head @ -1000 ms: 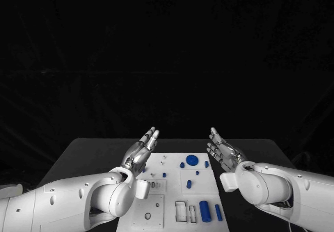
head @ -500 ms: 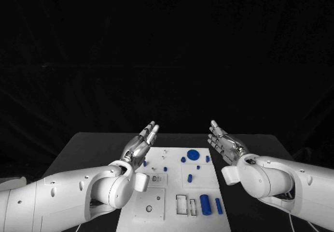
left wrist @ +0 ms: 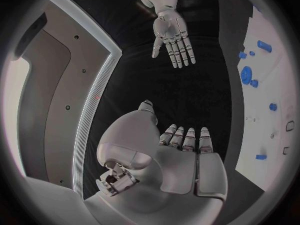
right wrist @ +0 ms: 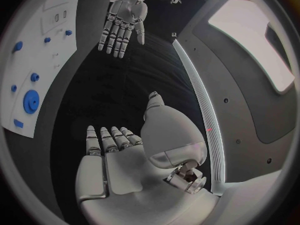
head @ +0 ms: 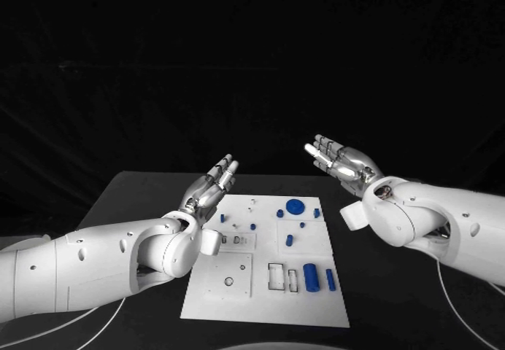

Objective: Assemble the parts on the task board

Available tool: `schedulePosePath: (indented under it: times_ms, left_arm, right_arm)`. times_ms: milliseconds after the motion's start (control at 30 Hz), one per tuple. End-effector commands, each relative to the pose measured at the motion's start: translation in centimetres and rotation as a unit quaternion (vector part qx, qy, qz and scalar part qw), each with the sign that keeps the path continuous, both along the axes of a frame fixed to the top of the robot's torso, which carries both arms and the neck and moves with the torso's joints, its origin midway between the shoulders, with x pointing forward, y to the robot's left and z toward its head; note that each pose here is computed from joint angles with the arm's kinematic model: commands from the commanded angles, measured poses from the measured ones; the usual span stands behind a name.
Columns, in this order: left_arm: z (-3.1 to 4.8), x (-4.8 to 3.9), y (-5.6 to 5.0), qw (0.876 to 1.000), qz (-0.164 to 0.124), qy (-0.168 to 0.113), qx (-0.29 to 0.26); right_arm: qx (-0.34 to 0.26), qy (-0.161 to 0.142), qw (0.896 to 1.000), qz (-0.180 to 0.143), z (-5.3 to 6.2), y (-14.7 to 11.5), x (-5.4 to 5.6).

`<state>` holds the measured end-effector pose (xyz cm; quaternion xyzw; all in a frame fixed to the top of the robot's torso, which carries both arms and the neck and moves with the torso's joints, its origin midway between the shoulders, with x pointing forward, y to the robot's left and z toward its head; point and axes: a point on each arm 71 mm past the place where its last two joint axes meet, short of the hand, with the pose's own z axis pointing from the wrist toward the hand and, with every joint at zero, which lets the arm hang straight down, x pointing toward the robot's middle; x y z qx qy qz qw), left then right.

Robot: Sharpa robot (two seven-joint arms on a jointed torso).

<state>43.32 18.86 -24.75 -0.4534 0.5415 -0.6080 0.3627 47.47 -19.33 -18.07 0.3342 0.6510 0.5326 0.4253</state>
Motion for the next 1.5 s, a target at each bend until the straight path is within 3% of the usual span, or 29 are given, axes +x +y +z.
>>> schedulePosePath:
  times_ms: [33,167,400,500,600,700,767,867,1133,1300,1500]
  left_arm:
    - [0.18,-0.02,0.3,1.000,-0.027,0.000,-0.013]
    - [0.58,0.10,1.1,1.000,-0.023,-0.001,-0.011]
    - [2.64,-0.20,2.9,0.998,0.024,-0.044,0.025]
    - [3.89,-0.38,3.5,0.996,0.041,-0.069,0.034]
    - [5.13,-0.51,3.9,0.994,0.046,-0.088,0.035]
    - [6.15,-0.69,4.1,0.993,0.047,-0.101,0.032]
    - [6.80,-0.82,4.1,0.993,0.047,-0.109,0.030]
    - [7.77,-1.10,4.2,0.991,0.047,-0.119,0.026]
    - [9.68,-2.19,4.2,0.989,0.041,-0.140,0.015]
    - [10.16,-2.52,4.2,0.989,0.036,-0.146,0.011]
    - [10.33,-2.68,4.3,0.989,0.031,-0.146,0.008]
  right_arm:
    - [-0.155,-0.051,0.983,0.083,0.5,1.0,0.5]
    - [-0.242,-0.094,0.960,0.108,1.9,1.5,1.5]
    - [-0.369,-0.187,0.901,0.133,4.8,2.7,2.4]
    - [-0.437,-0.244,0.853,0.147,6.0,3.3,2.1]
    - [-0.507,-0.300,0.793,0.156,7.1,3.8,1.6]
    - [-0.545,-0.326,0.756,0.160,8.0,4.2,1.1]
    - [-0.559,-0.335,0.742,0.160,8.4,4.2,0.8]
    - [-0.568,-0.346,0.730,0.156,9.0,4.1,0.4]
    - [-0.582,-0.363,0.712,0.149,9.5,3.8,-0.6]
    - [-0.601,-0.356,0.700,0.149,9.2,3.5,-1.1]
    - [-0.608,-0.347,0.697,0.154,8.5,3.3,-1.4]
